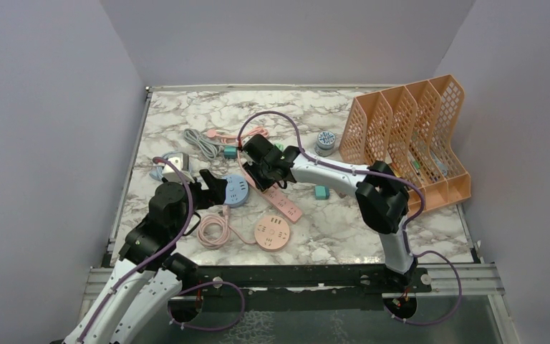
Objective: Insert the plug
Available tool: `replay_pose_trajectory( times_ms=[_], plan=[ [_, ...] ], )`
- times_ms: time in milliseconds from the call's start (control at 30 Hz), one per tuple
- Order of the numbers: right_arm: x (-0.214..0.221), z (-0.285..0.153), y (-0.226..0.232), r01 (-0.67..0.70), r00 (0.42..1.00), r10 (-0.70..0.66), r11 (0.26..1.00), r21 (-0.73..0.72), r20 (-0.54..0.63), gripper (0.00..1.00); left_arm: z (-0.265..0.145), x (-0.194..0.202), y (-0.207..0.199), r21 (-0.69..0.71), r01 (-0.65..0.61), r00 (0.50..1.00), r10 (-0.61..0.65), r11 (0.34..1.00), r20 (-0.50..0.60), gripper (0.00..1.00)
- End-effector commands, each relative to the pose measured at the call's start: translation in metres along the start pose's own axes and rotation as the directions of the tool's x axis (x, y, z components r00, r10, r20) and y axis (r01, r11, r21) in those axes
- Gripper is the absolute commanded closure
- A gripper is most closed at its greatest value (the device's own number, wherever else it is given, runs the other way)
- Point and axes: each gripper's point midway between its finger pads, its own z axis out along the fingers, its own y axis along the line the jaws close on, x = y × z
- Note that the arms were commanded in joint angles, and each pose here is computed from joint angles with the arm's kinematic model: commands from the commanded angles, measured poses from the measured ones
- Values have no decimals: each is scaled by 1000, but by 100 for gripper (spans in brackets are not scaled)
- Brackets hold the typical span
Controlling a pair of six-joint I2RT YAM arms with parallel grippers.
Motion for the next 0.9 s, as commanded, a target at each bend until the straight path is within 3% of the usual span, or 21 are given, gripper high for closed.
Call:
replay_pose_trajectory(
  times_ms=[0,267,400,567,633,767,867],
  plan=[
    [135,58,-18,19,931,17,995,94,-366,99,2,5,7,-30,-11,1000,11,1000,-11,20],
    [200,78,-13,-24,877,84,991,131,-473,99,2,5,7,-31,-11,1000,10,999,-8,20],
    [199,79,-23,-23,882,115,979,203,-456,99,1,4,7,-33,-7,1000,7,999,-4,20],
    [119,51,-7,-116,956,144,986,120,-255,96,3,5,7,-32,-5,1000,5,999,-11,20],
    [77,29,1,-155,975,163,986,67,-148,88,4,6,6,-32,-7,1000,6,999,-17,20],
    [9,-15,10,-218,976,218,976,-1,15,60,5,8,6,-31,-9,1000,8,999,-28,20],
    [-24,-44,15,-241,964,245,969,-58,103,49,5,9,6,-35,-4,1000,3,999,-30,19]
  ],
)
